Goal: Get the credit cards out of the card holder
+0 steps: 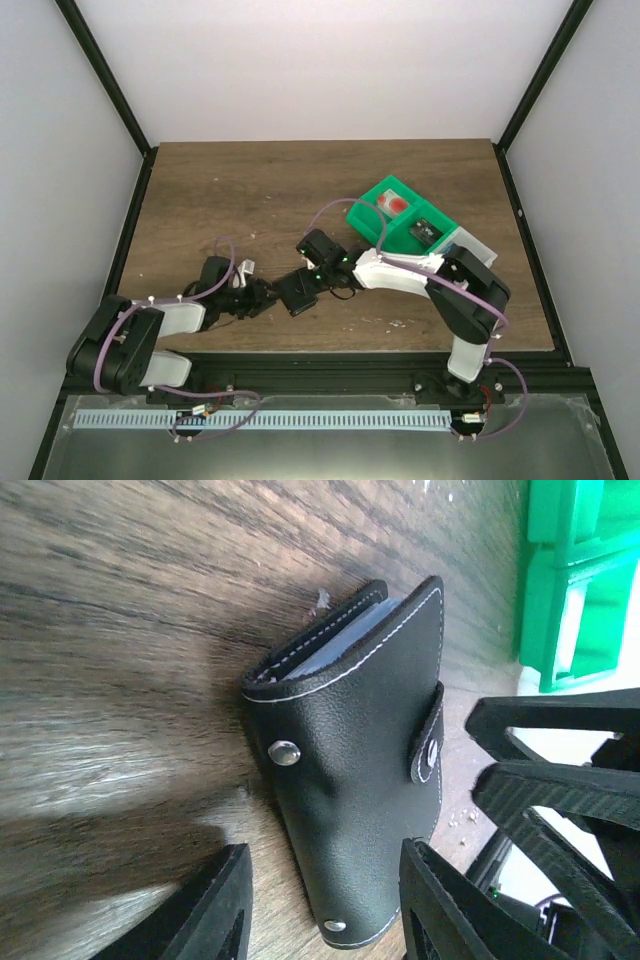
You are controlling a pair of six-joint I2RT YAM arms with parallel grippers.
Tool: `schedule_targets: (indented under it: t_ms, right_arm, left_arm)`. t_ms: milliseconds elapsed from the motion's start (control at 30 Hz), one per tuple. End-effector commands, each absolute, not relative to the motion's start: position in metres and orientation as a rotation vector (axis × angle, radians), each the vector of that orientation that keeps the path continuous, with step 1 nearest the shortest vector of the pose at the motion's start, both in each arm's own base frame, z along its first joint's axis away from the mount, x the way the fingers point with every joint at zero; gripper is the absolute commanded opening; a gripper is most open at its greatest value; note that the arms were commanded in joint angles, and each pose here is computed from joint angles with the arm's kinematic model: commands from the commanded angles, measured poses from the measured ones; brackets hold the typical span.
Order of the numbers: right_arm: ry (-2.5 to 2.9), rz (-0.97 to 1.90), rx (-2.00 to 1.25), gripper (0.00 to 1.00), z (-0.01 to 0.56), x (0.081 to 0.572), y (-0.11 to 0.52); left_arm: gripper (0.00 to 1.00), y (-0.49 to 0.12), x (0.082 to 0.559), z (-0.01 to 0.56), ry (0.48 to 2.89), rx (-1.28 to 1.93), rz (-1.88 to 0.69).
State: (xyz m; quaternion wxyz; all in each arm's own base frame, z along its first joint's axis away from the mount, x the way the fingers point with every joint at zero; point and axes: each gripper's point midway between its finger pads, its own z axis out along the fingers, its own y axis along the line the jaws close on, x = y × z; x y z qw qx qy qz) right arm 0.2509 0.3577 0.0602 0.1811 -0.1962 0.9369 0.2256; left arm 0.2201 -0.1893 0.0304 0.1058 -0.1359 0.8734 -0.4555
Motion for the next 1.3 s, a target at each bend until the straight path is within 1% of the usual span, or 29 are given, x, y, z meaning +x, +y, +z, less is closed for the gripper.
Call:
schedule_targets:
  t_ms: [0,167,400,500,600,767,867,967,1267]
  right_arm:
    - [2.625,0.629,-0.599,0.39,0.064,0.255,0.367]
    - [2.646,0.622,-0.62,0.35,0.054,0.254,0.369]
    - [2.664,0.593,-0.643,0.32,0.05,0.253,0.374]
    - [2.68,0.533,-0.621,0.35,0.053,0.255,0.369]
    - [2.665,0.495,-0.617,0.36,0.063,0.256,0.368]
    - [2.629,0.502,-0.636,0.35,0.073,0.257,0.373]
    - [2.632,0.486,-0.66,0.34,0.065,0.259,0.375]
    - [2.637,0.475,-0.669,0.3,0.057,0.259,0.376]
    - [2.682,0.494,-0.716,0.3,0.034,0.249,0.377]
  left_arm:
    - [0.41,-0.199,0.22,0.039,2.527,-0.369,-1.47]
    - [0.34,-0.203,0.22,0.044,2.498,-0.384,-1.526]
    - [0.3,-0.201,0.219,0.032,2.531,-0.4,-1.503]
    - [0.27,-0.2,0.217,0.027,2.548,-0.399,-1.491]
    - [0.25,-0.201,0.215,0.025,2.562,-0.395,-1.497]
    - [0.25,-0.201,0.216,0.027,2.555,-0.396,-1.513]
    - [0.25,-0.201,0.218,0.028,2.546,-0.404,-1.515]
    - [0.25,-0.201,0.218,0.025,2.554,-0.414,-1.509]
    - [0.25,-0.201,0.215,0.02,2.57,-0.421,-1.519]
